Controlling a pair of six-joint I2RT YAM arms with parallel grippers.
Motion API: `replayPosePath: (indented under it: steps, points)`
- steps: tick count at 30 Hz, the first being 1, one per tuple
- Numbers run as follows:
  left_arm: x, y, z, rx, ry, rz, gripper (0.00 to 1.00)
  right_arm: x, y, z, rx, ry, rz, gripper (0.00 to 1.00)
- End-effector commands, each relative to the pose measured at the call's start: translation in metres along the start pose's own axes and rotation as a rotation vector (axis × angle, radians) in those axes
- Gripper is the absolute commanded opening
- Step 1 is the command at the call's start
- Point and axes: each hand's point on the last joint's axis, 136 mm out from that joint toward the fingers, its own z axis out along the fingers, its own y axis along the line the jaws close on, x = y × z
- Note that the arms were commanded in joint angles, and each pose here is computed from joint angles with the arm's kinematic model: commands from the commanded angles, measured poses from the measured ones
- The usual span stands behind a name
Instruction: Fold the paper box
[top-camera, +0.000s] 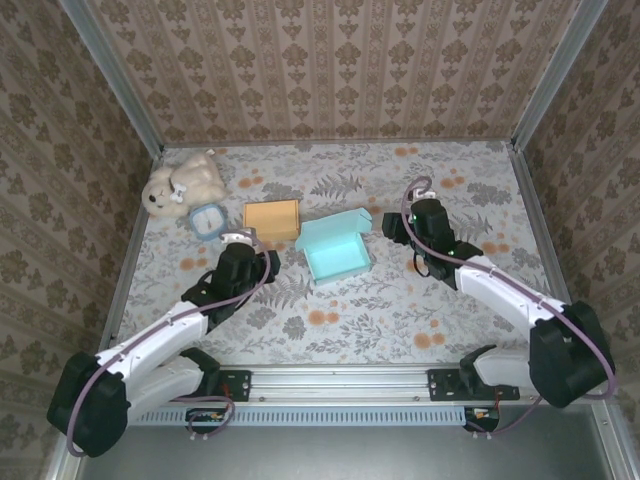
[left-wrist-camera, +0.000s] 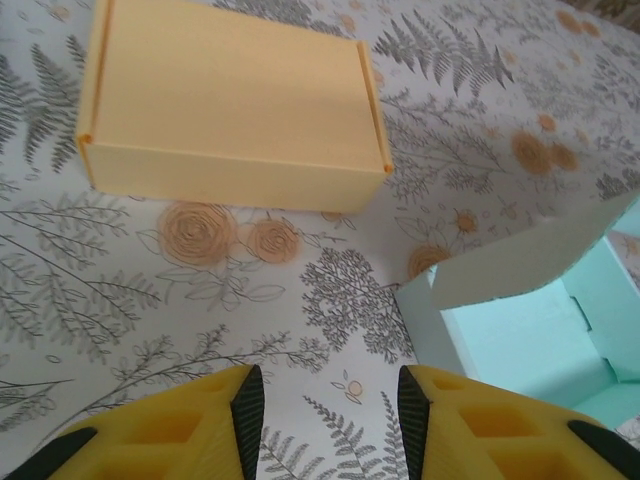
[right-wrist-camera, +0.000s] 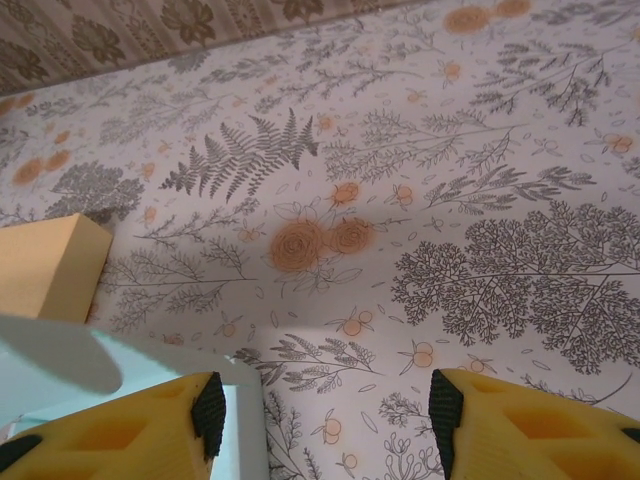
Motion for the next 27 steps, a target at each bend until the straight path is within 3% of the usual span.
replayPosePath:
  steps: [1, 10, 16, 25, 27]
  points:
    - [-0.018, -0.016, -0.003, 0.057, -0.040, 0.011, 0.42, -0.008, 0.009, 0.005, -0.055, 0.010, -0.024, 0.58]
    - [-0.027, -0.010, -0.008, 0.004, -0.080, 0.069, 0.42, -0.010, 0.015, 0.001, -0.086, 0.047, -0.173, 0.57]
    - [-0.027, -0.006, -0.009, -0.008, -0.089, 0.060, 0.42, 0.020, 0.017, 0.000, -0.134, 0.024, -0.353, 0.56]
    - [-0.024, -0.004, -0.013, -0.004, -0.086, 0.058, 0.42, 0.023, 0.039, 0.015, -0.237, 0.002, -0.432, 0.50]
    - [-0.025, -0.004, -0.016, -0.001, -0.096, 0.058, 0.42, 0.024, 0.043, 0.024, -0.256, 0.010, -0.445, 0.45]
